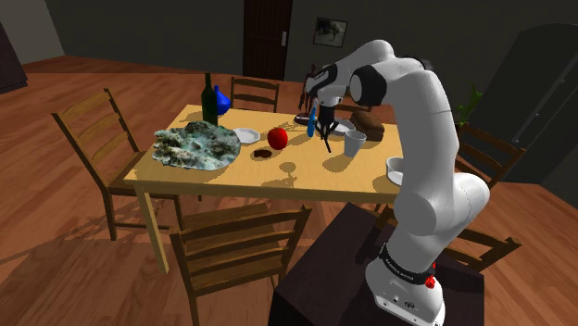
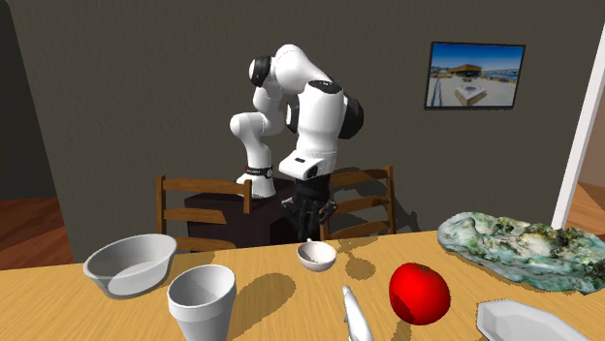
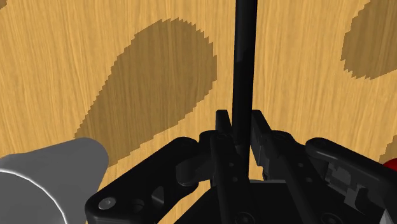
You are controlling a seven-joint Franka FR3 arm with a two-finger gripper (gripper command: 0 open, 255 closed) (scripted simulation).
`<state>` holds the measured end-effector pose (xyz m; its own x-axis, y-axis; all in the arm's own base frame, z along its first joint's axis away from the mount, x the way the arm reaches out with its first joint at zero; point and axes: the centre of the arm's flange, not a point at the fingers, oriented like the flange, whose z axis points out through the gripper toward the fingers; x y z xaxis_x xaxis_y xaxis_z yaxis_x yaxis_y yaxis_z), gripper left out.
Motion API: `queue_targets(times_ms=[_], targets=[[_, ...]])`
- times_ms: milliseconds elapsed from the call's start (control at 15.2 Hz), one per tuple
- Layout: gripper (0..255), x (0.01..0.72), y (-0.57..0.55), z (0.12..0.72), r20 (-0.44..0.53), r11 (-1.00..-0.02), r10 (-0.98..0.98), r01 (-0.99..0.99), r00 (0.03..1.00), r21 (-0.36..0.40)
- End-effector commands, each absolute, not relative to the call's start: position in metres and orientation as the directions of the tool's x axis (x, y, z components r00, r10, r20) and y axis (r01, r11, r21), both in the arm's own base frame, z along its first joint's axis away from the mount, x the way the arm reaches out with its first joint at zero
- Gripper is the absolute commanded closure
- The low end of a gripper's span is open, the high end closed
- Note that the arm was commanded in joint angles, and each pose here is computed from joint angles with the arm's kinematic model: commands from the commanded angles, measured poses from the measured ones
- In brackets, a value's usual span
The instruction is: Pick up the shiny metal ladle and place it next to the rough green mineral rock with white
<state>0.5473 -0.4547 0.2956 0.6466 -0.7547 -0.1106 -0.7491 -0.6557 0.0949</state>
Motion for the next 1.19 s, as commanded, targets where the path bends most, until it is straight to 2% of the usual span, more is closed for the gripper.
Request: queue_targets(times_ms=[0, 132, 1122], targets=[[255, 0.546, -0.456, 0.306, -0.111, -0.656, -0.755, -0.749, 0.647, 0.095], [255, 0.546, -0.456, 0.316, -0.111, -0.656, -0.755, -0.749, 0.647, 0.095], [255, 0.673, -0.304, 0.316, -0.111, -0.656, -0.755, -0.749, 0.647, 0.095]])
